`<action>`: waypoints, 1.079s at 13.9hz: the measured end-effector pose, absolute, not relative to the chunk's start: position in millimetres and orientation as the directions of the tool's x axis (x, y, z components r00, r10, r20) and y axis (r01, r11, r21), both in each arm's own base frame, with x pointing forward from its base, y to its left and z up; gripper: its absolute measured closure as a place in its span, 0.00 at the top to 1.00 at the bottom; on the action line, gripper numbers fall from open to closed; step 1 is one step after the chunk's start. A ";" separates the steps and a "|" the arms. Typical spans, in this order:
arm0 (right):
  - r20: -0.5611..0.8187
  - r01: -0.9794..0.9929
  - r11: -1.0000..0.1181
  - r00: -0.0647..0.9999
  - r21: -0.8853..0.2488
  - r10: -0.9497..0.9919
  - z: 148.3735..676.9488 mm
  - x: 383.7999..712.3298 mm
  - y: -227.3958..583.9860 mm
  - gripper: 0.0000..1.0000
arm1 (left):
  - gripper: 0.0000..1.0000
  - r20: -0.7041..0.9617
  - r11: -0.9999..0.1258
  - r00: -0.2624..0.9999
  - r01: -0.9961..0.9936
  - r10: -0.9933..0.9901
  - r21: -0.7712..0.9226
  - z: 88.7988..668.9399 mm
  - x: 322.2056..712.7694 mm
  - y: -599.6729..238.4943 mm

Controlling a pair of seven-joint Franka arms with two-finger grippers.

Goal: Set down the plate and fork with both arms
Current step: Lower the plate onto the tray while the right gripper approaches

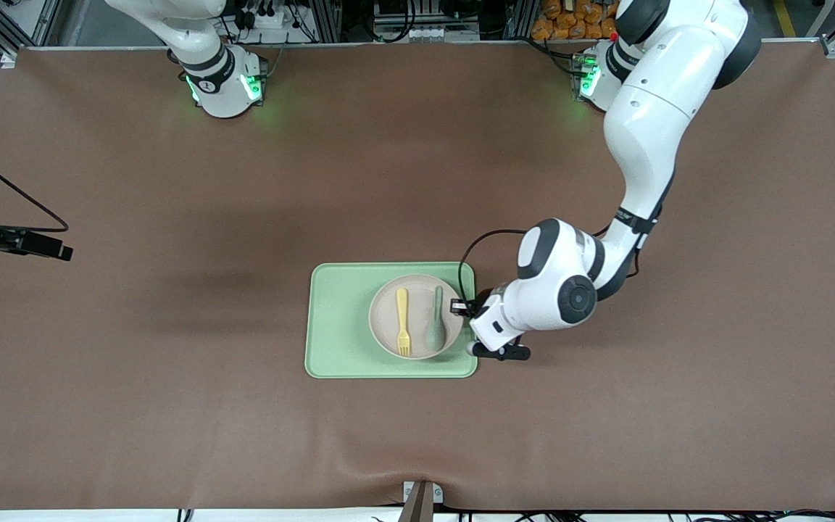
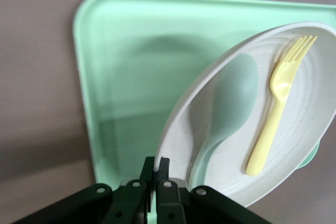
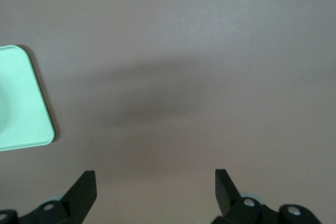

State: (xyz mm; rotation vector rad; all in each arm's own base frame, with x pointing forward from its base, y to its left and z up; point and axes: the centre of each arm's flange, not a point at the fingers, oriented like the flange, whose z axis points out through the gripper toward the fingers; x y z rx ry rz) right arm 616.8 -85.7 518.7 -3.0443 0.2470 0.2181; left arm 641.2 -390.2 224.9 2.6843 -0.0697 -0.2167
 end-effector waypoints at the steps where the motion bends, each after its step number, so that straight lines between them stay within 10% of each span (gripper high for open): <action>1: -0.154 -0.165 -0.984 0.976 -0.068 -0.153 511.9 619.6 -85.0 1.00 | 0.05 -0.143 -0.900 0.986 -0.015 -0.085 0.435 221.0 638.0 -395.4; 15: -0.097 -0.023 -0.997 0.995 -0.073 -0.016 452.1 662.2 19.8 1.00 | 0.05 -0.155 -0.905 0.986 0.016 -0.055 0.424 192.2 630.6 -405.5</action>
